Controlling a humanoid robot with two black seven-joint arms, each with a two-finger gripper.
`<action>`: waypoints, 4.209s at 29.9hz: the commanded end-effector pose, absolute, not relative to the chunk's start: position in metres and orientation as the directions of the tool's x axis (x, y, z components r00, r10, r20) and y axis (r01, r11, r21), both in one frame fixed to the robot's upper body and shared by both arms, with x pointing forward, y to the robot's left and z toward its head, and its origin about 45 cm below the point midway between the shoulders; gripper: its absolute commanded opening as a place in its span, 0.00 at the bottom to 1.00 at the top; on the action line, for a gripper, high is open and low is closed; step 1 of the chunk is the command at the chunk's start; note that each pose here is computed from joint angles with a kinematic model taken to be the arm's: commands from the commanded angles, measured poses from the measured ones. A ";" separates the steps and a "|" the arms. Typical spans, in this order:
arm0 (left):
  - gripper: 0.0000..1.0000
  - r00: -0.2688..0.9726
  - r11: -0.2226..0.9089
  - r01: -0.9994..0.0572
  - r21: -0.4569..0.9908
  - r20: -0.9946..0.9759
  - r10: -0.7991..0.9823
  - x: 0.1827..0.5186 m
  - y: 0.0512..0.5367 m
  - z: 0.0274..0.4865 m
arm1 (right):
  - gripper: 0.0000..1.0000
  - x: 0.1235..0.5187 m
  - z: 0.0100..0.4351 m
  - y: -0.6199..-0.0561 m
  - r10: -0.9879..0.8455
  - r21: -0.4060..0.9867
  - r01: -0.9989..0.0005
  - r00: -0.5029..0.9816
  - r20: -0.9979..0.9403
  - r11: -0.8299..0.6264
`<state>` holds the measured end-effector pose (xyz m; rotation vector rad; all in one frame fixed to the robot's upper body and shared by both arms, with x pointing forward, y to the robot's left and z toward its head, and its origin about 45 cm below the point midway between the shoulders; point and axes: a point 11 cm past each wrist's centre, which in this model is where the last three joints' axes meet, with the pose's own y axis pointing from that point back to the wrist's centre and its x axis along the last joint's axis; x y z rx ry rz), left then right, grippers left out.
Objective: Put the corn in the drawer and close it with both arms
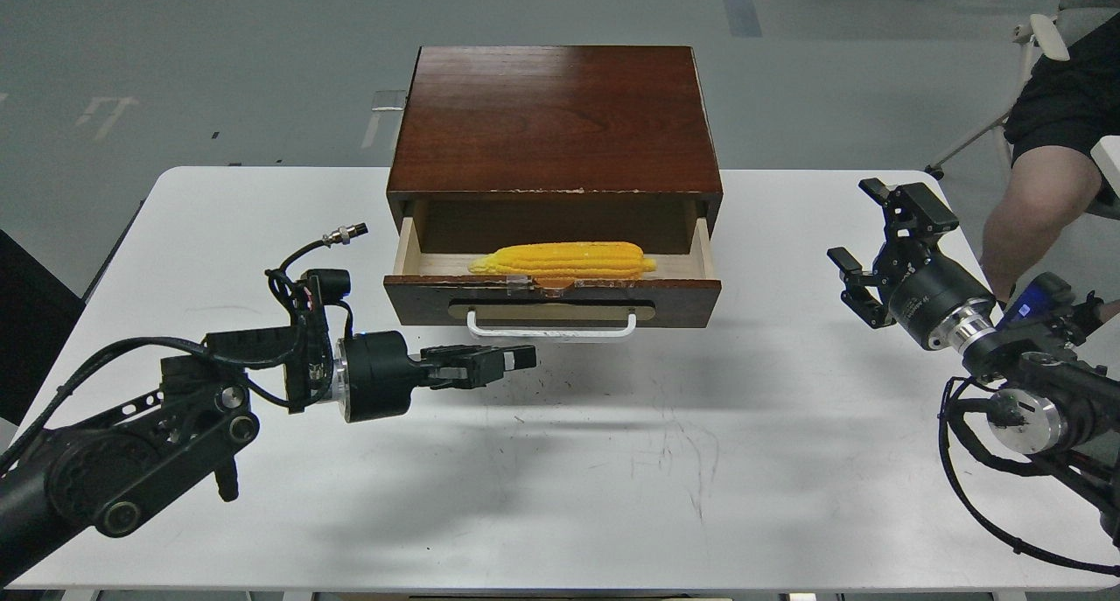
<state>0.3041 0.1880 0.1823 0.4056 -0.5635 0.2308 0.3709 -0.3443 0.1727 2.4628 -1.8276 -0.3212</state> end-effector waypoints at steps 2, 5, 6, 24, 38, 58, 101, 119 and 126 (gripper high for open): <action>0.00 0.821 0.890 -0.332 0.311 0.560 0.110 0.307 0.190 0.180 | 1.00 0.371 0.173 -0.344 -0.952 0.169 -0.940 0.277 -0.133 -0.298; 0.00 0.822 0.881 -0.346 0.322 0.556 0.120 0.311 0.195 0.176 | 1.00 0.371 0.173 -0.344 -0.952 0.169 -0.940 0.277 -0.133 -0.298; 0.00 0.823 0.880 -0.349 0.322 0.555 0.123 0.311 0.195 0.176 | 1.00 0.371 0.173 -0.344 -0.952 0.169 -0.940 0.277 -0.133 -0.298; 0.00 0.817 0.863 -0.384 0.328 0.557 0.152 0.332 0.205 0.182 | 1.00 0.366 0.167 -0.345 -0.953 0.182 -0.939 0.271 -0.137 -0.293; 0.00 0.833 0.876 -0.357 0.324 0.535 0.142 0.326 0.200 0.182 | 1.00 0.367 0.169 -0.347 -0.953 0.178 -0.940 0.269 -0.136 -0.291; 0.00 0.830 0.881 -0.381 0.279 0.523 0.193 0.338 0.199 0.195 | 1.00 0.366 0.169 -0.349 -0.955 0.180 -0.941 0.265 -0.136 -0.287; 0.00 0.808 0.820 -0.479 0.313 0.522 0.273 0.385 0.210 0.187 | 1.00 0.365 0.168 -0.351 -0.958 0.181 -0.944 0.256 -0.133 -0.277; 0.00 0.789 0.804 -0.516 0.297 0.531 0.309 0.405 0.213 0.199 | 1.00 0.363 0.166 -0.353 -0.959 0.187 -0.944 0.250 -0.133 -0.272; 0.00 0.790 0.807 -0.511 0.296 0.532 0.305 0.404 0.212 0.199 | 1.00 0.363 0.166 -0.356 -0.961 0.189 -0.945 0.246 -0.127 -0.267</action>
